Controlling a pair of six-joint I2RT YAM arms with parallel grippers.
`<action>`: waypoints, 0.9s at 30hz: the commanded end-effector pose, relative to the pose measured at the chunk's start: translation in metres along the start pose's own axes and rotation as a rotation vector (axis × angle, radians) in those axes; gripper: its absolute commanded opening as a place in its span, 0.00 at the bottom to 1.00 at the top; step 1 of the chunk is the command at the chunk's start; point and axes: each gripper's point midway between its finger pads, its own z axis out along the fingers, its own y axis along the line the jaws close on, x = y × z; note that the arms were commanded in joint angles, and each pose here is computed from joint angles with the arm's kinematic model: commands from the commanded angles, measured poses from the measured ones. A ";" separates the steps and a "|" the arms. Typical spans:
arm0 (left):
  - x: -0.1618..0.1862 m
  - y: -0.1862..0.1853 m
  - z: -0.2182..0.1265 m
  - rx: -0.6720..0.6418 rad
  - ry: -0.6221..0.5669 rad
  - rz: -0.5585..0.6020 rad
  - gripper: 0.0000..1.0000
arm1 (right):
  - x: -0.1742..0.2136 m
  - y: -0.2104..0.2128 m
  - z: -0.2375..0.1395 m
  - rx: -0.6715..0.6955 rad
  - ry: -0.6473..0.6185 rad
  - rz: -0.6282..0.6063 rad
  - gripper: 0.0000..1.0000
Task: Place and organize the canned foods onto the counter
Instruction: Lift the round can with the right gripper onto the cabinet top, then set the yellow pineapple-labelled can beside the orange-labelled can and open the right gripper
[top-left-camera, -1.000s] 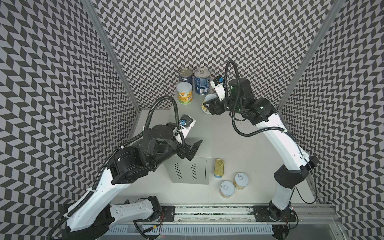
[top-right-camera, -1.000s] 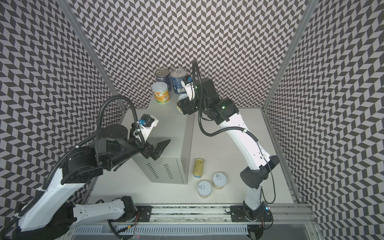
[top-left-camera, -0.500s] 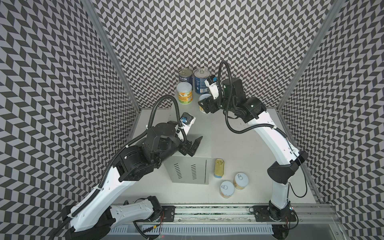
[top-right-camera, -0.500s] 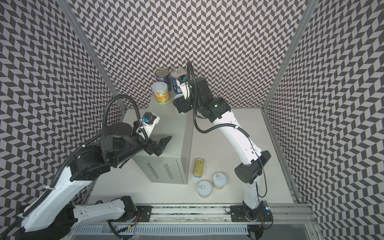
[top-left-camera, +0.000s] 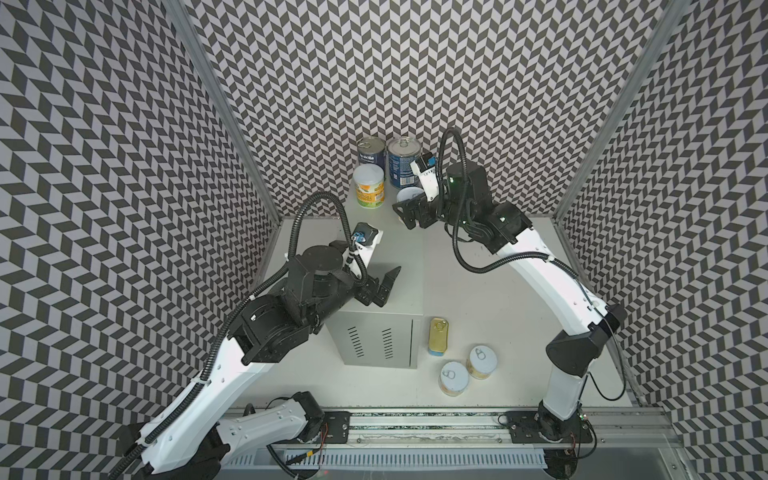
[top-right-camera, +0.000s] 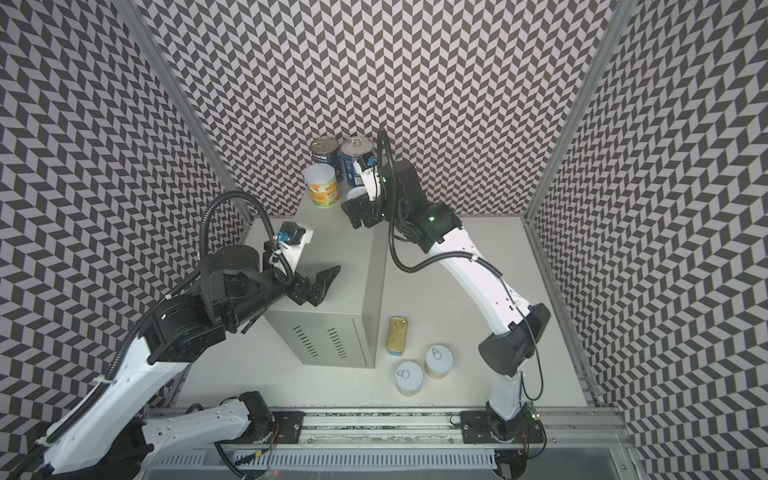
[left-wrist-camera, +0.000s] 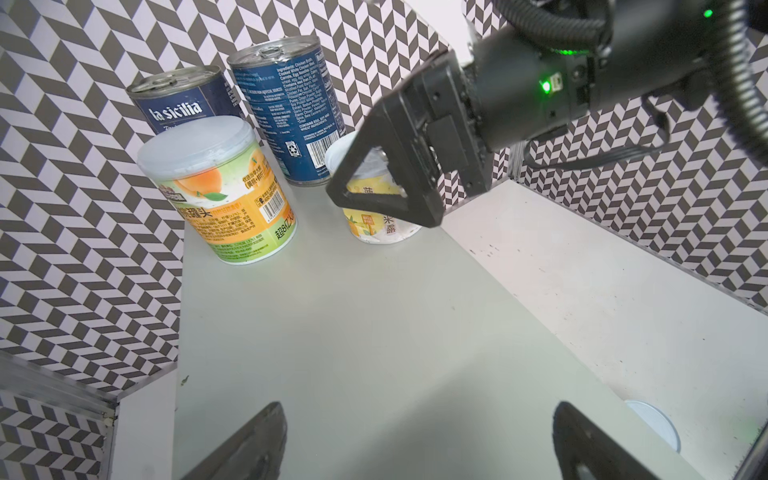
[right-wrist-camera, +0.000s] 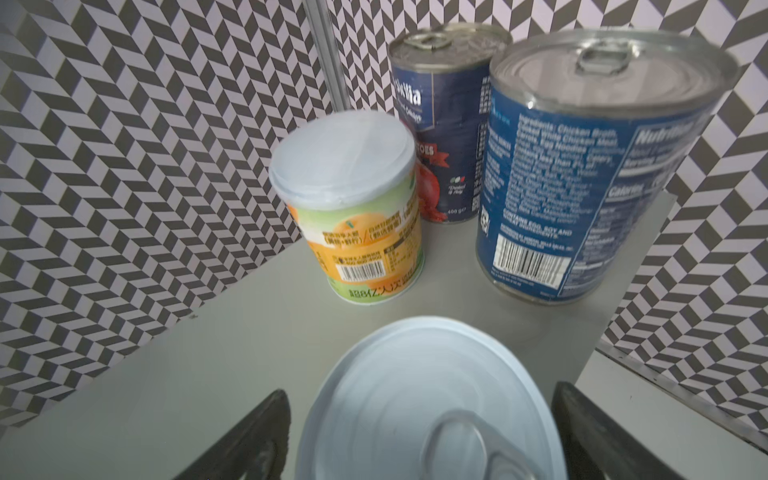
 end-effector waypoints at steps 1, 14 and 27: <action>-0.012 0.005 -0.003 -0.010 -0.070 -0.035 1.00 | -0.037 0.007 -0.027 -0.010 -0.149 -0.023 0.96; -0.011 0.022 -0.007 0.020 -0.176 -0.106 1.00 | -0.017 0.008 -0.020 0.003 -0.152 -0.009 0.87; 0.000 0.035 -0.006 -0.034 -0.241 -0.155 1.00 | -0.016 -0.002 0.006 0.053 -0.194 0.024 0.73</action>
